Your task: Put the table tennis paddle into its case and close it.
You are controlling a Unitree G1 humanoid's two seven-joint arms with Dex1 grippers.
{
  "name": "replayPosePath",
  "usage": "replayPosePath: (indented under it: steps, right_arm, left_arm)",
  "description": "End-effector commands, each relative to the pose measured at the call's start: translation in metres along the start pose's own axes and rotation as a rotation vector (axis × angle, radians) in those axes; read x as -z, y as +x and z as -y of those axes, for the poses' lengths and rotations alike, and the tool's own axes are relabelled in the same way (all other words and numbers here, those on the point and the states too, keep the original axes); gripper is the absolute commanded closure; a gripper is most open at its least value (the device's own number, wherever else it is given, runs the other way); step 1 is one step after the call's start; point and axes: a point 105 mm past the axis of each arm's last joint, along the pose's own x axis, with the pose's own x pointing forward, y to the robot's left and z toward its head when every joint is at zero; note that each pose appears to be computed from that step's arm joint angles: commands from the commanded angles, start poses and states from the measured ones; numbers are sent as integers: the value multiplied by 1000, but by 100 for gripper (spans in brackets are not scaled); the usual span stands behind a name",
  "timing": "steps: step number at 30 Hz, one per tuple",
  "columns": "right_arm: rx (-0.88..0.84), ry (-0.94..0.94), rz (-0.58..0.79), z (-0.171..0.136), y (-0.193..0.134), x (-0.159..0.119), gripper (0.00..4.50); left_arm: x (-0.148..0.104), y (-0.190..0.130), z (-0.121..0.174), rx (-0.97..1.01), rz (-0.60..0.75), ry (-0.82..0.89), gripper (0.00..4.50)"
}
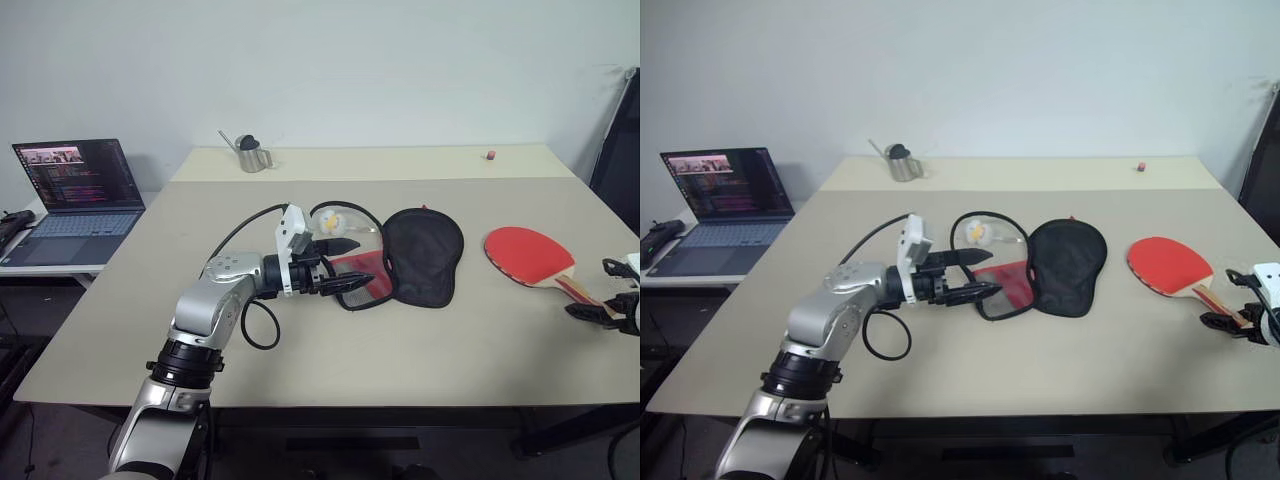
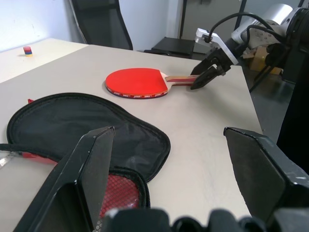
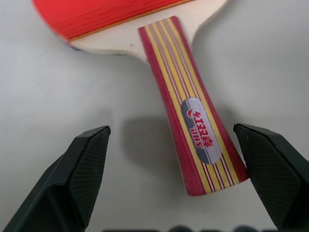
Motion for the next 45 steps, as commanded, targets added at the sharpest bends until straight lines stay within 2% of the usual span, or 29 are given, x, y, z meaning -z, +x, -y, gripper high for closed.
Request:
replayPosePath:
  steps: [1,3,11,16,22,23,28,34,45]
  right_arm:
    - [-50,-10,7,-8,-1,-3,19]
    - [-47,-15,20,-10,0,-6,58]
    - [-118,-28,76,-50,5,-23,335]
    - [-170,-37,98,-90,13,-29,336]
    - [-126,-14,120,-103,20,-33,336]
    - [-121,-15,120,-103,21,-33,261]
    - [-64,-23,152,-101,26,-38,96]
    - [-57,-22,205,-108,34,-50,96]
    - [-32,-70,186,-111,51,-45,96]
  left_arm:
    - [-13,-2,-1,5,20,57,54]
    - [-13,-2,-1,2,19,58,54]
    - [-15,-5,-2,-9,23,62,54]
    - [-14,-6,-2,-18,24,60,54]
    - [-13,-6,-4,-26,24,61,54]
    - [-13,-6,-4,-27,24,61,54]
    - [-13,-7,-4,-34,23,61,54]
    - [-13,-7,-5,-39,24,61,54]
    - [-12,-10,-6,-51,18,63,54]
